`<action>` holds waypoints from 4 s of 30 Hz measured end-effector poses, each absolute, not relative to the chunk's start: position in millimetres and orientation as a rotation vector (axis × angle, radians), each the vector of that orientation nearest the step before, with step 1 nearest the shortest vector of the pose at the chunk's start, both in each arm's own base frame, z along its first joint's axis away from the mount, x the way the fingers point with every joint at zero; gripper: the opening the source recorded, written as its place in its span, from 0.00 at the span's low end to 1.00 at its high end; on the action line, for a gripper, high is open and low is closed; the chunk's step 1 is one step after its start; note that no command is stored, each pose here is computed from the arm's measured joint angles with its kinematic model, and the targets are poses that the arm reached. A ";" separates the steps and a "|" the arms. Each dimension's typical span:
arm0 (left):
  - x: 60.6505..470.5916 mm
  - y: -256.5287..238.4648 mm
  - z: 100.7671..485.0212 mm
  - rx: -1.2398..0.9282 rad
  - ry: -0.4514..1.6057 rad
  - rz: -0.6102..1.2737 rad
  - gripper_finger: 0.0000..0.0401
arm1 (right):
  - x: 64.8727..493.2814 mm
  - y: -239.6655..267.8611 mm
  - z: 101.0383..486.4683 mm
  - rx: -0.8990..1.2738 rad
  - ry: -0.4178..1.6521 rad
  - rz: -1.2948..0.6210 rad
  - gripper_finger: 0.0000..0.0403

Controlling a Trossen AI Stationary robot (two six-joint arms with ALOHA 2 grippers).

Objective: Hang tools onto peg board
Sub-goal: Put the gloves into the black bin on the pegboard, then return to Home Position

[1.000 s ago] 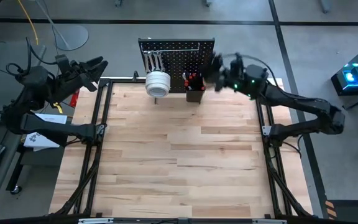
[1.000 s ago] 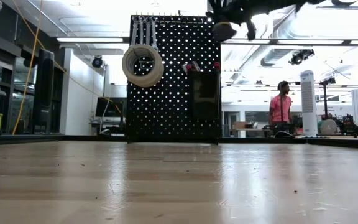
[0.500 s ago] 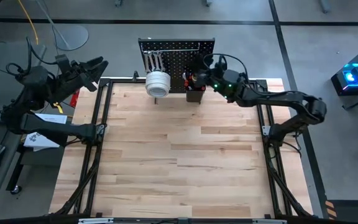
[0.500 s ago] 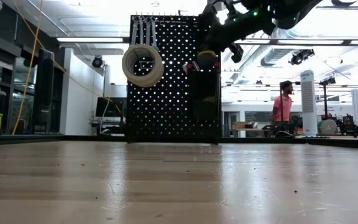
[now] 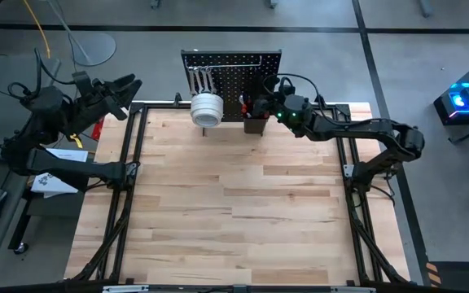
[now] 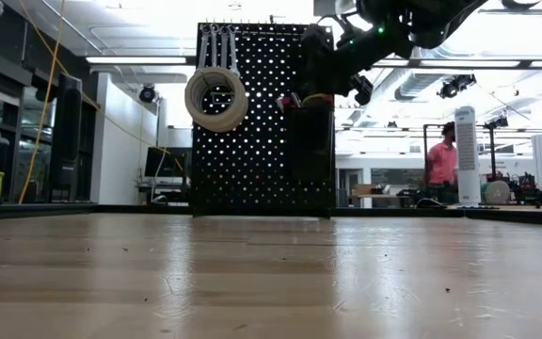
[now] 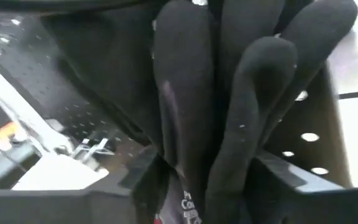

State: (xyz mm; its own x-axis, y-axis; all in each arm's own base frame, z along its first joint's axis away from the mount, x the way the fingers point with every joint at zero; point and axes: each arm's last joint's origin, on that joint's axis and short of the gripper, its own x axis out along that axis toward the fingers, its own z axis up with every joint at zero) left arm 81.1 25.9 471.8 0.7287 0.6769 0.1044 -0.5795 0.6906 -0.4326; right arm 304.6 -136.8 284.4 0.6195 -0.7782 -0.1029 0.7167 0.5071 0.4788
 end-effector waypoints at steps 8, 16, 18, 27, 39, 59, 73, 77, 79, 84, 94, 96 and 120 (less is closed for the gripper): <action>81.1 26.0 471.3 -0.372 -0.256 0.719 0.61 | 306.4 -134.0 286.9 0.502 -0.141 -0.869 0.58; 80.6 26.5 471.1 -0.353 -0.251 0.745 0.61 | 304.9 -138.5 293.1 0.553 -0.219 -0.839 0.58; 80.6 26.6 471.1 -0.347 -0.249 0.749 0.61 | 304.8 -138.0 288.5 0.608 -0.195 -0.848 0.58; 80.1 27.1 471.0 -0.329 -0.245 0.774 0.61 | 302.2 -136.6 271.4 0.711 -0.063 -0.906 0.58; 80.0 27.2 470.9 -0.329 -0.244 0.781 0.61 | 297.1 -132.5 288.4 0.592 -0.057 -0.810 0.58; 97.4 21.1 426.3 -0.374 0.189 0.542 0.52 | 237.3 -107.1 338.8 0.386 0.065 -0.716 0.55; 148.2 33.9 270.4 -0.601 -0.125 0.288 0.01 | 178.1 -69.2 359.9 0.619 0.123 -0.553 0.01; 139.3 37.0 238.0 -0.648 -0.212 0.238 0.01 | 167.0 -60.7 366.1 0.657 0.090 -0.529 0.00; 132.3 37.1 224.4 -0.658 -0.263 0.224 0.00 | 162.6 -57.9 368.0 0.686 0.071 -0.534 0.00; 115.4 34.9 196.1 -0.688 -0.348 0.210 0.00 | 158.4 -52.6 366.0 0.761 0.091 -0.526 0.00; 107.9 33.8 194.2 -0.664 -0.366 0.234 0.00 | 168.5 -21.7 335.4 0.911 0.455 -0.438 0.00; 107.9 33.8 194.1 -0.664 -0.365 0.235 0.00 | 176.8 -13.5 321.9 0.908 0.503 -0.409 0.00; 108.5 33.6 193.0 -0.664 -0.353 0.237 0.00 | 151.3 -15.2 149.8 0.722 0.071 -0.056 0.00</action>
